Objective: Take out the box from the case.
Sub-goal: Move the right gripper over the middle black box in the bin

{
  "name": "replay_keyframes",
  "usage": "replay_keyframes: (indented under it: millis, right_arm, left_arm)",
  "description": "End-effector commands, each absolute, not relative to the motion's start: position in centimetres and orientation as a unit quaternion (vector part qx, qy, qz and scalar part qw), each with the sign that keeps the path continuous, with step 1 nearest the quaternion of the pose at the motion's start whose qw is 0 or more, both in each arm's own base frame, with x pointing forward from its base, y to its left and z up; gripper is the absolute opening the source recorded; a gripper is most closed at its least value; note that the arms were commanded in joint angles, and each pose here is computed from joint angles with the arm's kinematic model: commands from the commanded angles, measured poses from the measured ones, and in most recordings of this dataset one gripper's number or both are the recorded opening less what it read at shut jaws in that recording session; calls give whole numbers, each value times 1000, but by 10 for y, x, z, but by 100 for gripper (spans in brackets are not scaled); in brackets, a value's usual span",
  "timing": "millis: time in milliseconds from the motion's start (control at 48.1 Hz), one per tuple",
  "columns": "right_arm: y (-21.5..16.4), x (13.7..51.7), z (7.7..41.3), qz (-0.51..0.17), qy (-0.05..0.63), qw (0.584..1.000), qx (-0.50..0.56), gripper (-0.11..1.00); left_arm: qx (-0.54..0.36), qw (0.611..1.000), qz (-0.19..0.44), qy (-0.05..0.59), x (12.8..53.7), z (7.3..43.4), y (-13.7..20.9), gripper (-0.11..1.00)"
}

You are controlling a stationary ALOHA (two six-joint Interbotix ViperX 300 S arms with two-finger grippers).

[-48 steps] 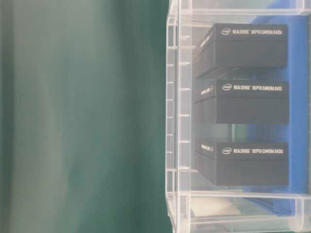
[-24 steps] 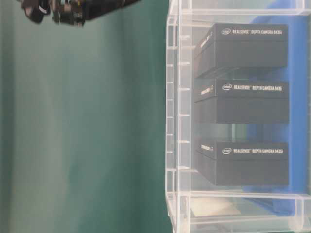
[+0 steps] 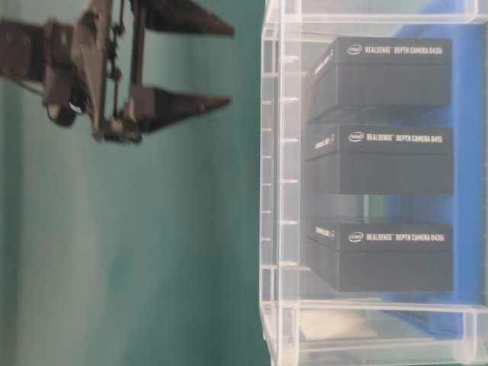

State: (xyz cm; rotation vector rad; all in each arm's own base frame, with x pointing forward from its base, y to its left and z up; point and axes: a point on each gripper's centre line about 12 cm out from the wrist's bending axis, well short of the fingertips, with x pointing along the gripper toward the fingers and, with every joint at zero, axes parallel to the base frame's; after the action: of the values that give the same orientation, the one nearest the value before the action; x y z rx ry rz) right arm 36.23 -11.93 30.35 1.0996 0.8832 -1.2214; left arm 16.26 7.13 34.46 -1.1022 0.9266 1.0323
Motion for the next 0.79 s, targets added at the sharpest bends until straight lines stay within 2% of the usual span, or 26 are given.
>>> replay_keyframes:
  millis: [0, 374, 769]
  right_arm:
    - [-119, 374, 317, -514, 361, 611, 481, 95]
    - [-119, 421, 313, -502, 347, 621, 491, 95]
    - [-118, 437, 310, -503, 353, 619, 490, 95]
  left_arm:
    - [-482, 637, 452, 398, 163, 348, 73, 90]
    - [-469, 647, 444, 406, 163, 349, 74, 90]
    - [-462, 652, 439, 411, 163, 348, 74, 90]
